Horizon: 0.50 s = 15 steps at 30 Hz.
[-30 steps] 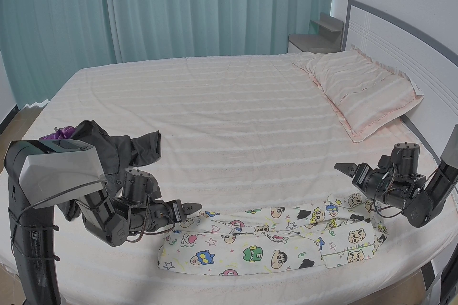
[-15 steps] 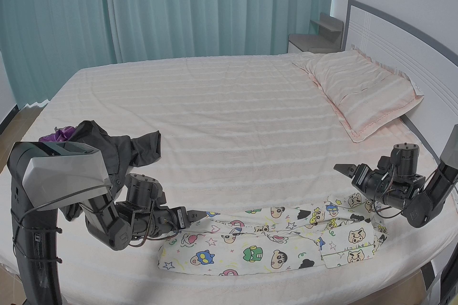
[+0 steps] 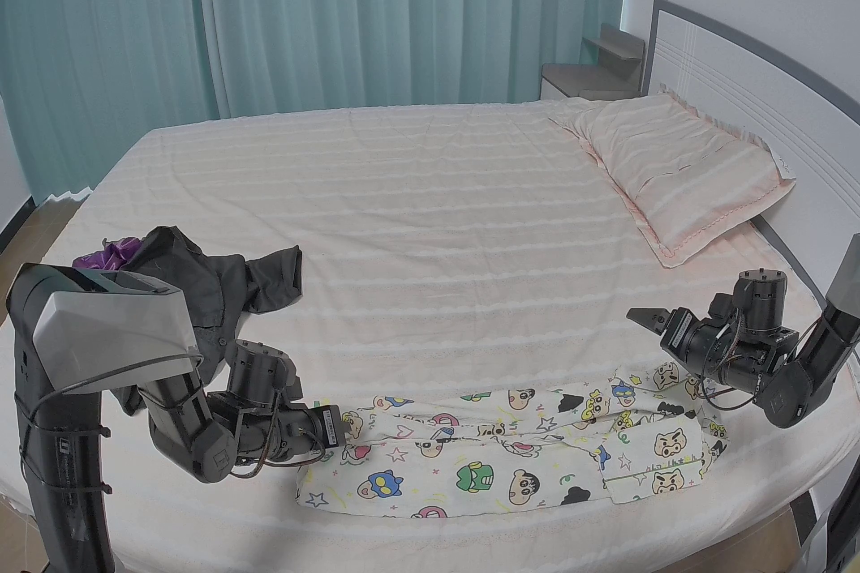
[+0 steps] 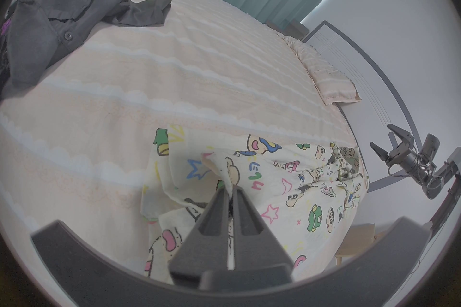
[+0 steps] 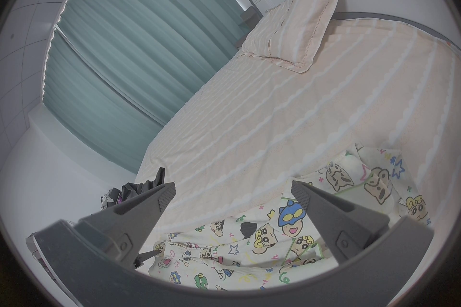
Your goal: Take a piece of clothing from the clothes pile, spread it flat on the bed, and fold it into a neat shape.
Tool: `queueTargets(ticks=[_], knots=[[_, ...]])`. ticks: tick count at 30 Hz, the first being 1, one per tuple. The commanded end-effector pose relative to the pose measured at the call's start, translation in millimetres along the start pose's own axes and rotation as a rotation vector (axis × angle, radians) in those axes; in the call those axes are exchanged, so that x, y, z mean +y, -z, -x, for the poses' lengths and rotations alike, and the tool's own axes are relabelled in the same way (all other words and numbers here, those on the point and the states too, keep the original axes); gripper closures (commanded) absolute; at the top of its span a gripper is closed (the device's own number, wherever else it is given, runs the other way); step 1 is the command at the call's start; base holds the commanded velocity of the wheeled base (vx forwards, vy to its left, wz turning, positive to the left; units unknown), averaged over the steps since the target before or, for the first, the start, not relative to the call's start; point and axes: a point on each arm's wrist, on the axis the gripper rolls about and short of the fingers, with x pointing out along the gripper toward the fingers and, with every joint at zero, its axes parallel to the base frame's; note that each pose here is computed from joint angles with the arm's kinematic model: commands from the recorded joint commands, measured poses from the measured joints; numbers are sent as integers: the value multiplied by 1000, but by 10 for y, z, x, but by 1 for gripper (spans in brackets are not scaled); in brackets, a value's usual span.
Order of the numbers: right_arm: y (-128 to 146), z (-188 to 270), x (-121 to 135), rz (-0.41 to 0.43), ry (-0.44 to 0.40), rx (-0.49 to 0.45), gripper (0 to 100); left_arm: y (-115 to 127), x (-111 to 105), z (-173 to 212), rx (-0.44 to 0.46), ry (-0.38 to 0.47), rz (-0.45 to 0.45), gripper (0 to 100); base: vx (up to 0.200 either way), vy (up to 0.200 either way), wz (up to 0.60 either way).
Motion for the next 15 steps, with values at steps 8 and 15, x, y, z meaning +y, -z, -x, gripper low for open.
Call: queueTargets(ticks=[8,15], knots=[[1,6,7,1,-3,0,0,-42,-110,383,-92,45,-18,100,0,0,0],[2,8,13,2,-3,-1,0,-18,-77,435,-126,53,-21,100,0,0,0]])
